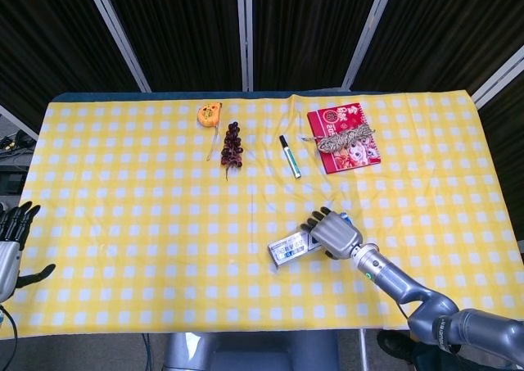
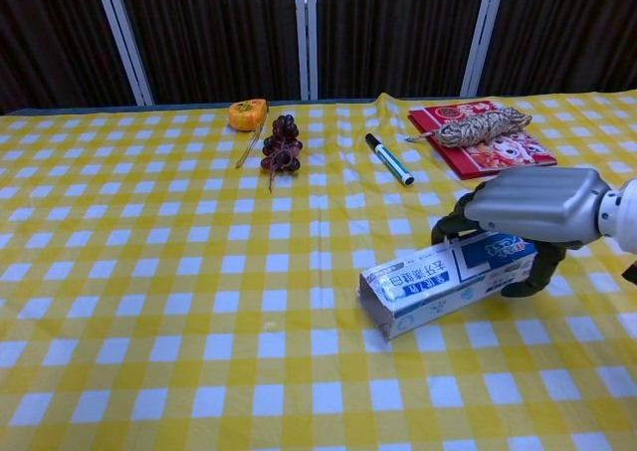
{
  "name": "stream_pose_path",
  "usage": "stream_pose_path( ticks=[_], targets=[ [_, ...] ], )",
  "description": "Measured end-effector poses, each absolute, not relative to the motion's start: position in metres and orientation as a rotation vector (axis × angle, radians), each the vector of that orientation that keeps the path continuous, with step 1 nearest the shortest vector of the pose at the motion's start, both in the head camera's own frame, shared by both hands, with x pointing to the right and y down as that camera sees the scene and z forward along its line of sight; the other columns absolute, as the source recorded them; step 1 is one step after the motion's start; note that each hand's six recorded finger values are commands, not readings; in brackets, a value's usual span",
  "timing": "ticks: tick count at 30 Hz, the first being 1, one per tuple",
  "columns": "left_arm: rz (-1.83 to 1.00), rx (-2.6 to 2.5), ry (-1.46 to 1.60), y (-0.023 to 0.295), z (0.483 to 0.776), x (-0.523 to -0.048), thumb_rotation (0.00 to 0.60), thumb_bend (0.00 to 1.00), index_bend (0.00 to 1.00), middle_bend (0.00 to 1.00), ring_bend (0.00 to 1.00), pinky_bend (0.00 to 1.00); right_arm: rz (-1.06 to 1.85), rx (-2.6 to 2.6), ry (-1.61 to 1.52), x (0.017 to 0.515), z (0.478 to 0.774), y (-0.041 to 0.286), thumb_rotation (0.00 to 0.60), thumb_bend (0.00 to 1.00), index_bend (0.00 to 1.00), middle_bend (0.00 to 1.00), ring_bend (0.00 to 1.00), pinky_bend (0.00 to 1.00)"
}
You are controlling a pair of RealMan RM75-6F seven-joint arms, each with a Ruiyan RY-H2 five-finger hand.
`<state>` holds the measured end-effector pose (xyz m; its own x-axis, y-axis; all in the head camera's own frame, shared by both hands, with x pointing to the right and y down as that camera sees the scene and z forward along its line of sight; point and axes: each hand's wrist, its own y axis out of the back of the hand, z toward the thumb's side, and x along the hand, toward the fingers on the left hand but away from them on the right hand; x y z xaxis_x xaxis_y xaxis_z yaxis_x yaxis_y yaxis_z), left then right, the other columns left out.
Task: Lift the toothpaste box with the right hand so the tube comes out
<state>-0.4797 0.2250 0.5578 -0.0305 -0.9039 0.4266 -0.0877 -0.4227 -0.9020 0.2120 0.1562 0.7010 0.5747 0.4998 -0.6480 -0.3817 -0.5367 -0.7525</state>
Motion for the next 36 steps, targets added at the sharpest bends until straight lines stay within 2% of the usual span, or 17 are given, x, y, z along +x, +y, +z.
stream_pose_path(
  ticks=[4,13,22,36],
  targets=[
    [-1.526,-1.566,1.066,0.225,0.557,-0.479,0.600,0.00,0.00,0.00,0.00,0.00,1.108,-1.825,-0.144,0.211,0.700,0.154,0.600,0.21,0.37,0.43,0.36,0.38],
    [-1.526,-1.569,1.068,0.225,0.557,-0.479,0.600,0.00,0.00,0.00,0.00,0.00,1.042,-1.809,-0.233,0.214,0.677,0.143,0.600,0.24,0.38,0.43,0.36,0.38],
    [-1.498,-1.579,1.085,0.226,0.551,-0.478,0.600,0.00,0.00,0.00,0.00,0.00,0.958,-1.557,-0.256,0.229,0.620,0.115,0.600,0.26,0.39,0.43,0.37,0.39],
    [-1.461,-1.592,1.096,0.228,0.542,-0.475,0.600,0.00,0.00,0.00,0.00,0.00,0.833,-0.655,-0.069,0.227,0.539,0.089,0.600,0.33,0.39,0.40,0.37,0.39]
  ],
)
